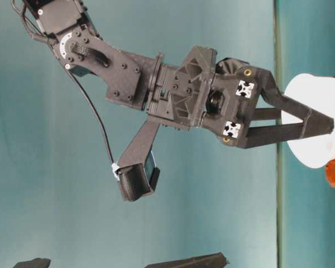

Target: Put the paper cup into the moved red handle cup holder.

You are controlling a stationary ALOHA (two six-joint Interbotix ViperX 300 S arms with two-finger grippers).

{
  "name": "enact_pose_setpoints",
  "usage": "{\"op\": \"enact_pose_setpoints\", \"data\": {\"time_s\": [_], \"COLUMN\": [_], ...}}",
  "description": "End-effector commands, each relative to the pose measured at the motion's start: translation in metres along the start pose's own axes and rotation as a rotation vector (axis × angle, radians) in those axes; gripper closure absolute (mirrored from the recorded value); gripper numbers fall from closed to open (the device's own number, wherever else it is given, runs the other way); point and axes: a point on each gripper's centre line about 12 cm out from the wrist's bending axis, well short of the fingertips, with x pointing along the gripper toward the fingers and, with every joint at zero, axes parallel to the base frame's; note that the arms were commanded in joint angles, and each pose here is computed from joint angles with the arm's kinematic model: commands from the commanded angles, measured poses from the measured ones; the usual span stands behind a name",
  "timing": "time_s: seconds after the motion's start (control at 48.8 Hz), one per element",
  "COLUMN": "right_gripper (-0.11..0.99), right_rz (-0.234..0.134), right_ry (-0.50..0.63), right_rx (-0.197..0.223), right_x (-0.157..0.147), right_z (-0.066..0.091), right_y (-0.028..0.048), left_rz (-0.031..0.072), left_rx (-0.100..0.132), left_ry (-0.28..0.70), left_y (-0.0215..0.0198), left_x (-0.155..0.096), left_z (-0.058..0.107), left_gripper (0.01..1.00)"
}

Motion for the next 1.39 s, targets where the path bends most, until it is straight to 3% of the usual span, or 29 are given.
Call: {"op": "enact_pose_setpoints", "data": {"time_s": [0.0,0.41,0.615,0.861,1.189,1.373], "right_gripper": [-0.06,-0.06,-0.06,-0.06,-0.06,-0.06], "right_rz": [0.007,0.002,0.011,0.04,0.062,0.092], "right_ry": [-0.035,-0.053,-0.098,-0.255,-0.351,-0.465], "right_rx": [-0.013,-0.02,-0.064,-0.118,-0.17,-0.189], "right_x": [-0.01,-0.027,-0.053,-0.095,-0.104,-0.116], "right_z": [0.008,0.021,0.027,0.033,0.011,-0.003], "right_y": [0.0027,0.0021,0.004,0.0069,0.0096,0.0132], "left_rz": [0.002,0.002,0.002,0.001,0.004,0.004], "left_rx": [0.001,0.002,0.001,-0.036,-0.044,-0.044], "left_ry": [-0.032,-0.034,-0.034,-0.034,-0.106,-0.115], "left_y": [0.0003,0.0003,0.0003,0.0002,0.0007,0.0008], "left_x": [-0.004,-0.005,-0.005,-0.006,-0.014,-0.016], "left_z": [0.009,0.009,0.009,0.007,0.015,0.016], "left_gripper": [0.07,0.07,0.07,0.07,0.07,0.07]}}
